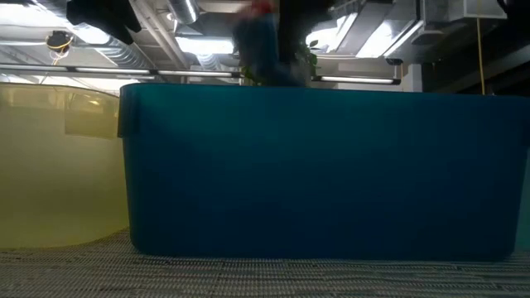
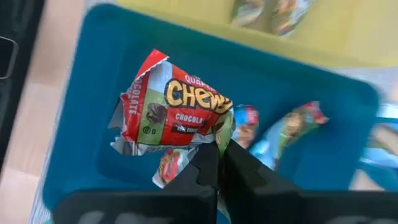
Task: Pick and place Granola Bars by type
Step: Put the red granola bar into the blue bin
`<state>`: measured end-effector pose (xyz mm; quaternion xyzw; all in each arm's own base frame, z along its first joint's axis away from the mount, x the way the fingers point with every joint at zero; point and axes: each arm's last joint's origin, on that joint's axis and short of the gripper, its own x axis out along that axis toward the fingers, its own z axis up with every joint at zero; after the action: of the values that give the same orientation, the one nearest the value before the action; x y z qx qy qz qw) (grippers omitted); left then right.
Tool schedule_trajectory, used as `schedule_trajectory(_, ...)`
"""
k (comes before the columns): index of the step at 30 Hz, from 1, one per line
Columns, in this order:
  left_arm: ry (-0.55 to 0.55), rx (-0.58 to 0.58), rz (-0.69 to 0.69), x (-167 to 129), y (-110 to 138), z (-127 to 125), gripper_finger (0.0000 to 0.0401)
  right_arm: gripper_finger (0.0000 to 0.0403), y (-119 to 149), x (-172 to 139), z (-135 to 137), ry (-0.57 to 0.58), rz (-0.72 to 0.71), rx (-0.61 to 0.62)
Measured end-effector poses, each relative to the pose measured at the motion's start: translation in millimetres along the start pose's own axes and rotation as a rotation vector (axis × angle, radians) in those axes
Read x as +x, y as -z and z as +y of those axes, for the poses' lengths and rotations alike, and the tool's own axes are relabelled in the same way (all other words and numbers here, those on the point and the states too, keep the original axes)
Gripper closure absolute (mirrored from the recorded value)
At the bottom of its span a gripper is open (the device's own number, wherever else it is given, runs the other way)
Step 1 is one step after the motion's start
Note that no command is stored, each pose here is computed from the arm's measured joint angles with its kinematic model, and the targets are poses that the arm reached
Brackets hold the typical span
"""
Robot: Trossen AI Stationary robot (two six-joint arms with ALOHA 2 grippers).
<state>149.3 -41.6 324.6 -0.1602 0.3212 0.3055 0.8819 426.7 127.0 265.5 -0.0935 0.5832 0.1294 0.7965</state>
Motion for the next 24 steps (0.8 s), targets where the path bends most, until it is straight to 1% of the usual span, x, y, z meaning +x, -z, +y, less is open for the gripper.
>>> schedule_trajectory(2,0.003,-0.010,0.004,0,0,0,0.0203,0.0389,-2,15,1,-0.014,0.021,0.002)
schedule_trajectory(4,0.003,-0.019,0.004,0,0,0,0.0203,0.0381,-5,27,2,-0.017,0.013,0.000)
schedule_trajectory(8,0.003,-0.023,0.004,0,0,0,0.0203,0.0366,-7,44,1,-0.018,0.027,0.009)
schedule_trajectory(11,0.003,-0.024,0.004,0,0,0,0.0203,0.0369,-6,52,1,-0.018,0.049,0.027)
schedule_trajectory(16,0.003,-0.026,0.004,0,0,0,0.0203,0.0386,-6,58,1,-0.018,0.063,0.036)
schedule_trajectory(18,0.002,-0.026,0.004,0,0,0,0.0203,0.0385,-5,62,1,-0.017,0.079,0.051)
schedule_trajectory(21,0.002,-0.041,0.004,0,0,0,0.0203,0.0363,-3,62,1,-0.016,0.097,0.070)
schedule_trajectory(24,0.001,-0.049,0.004,0,0,0,0.0203,0.0319,-3,62,0,-0.009,0.101,0.085)
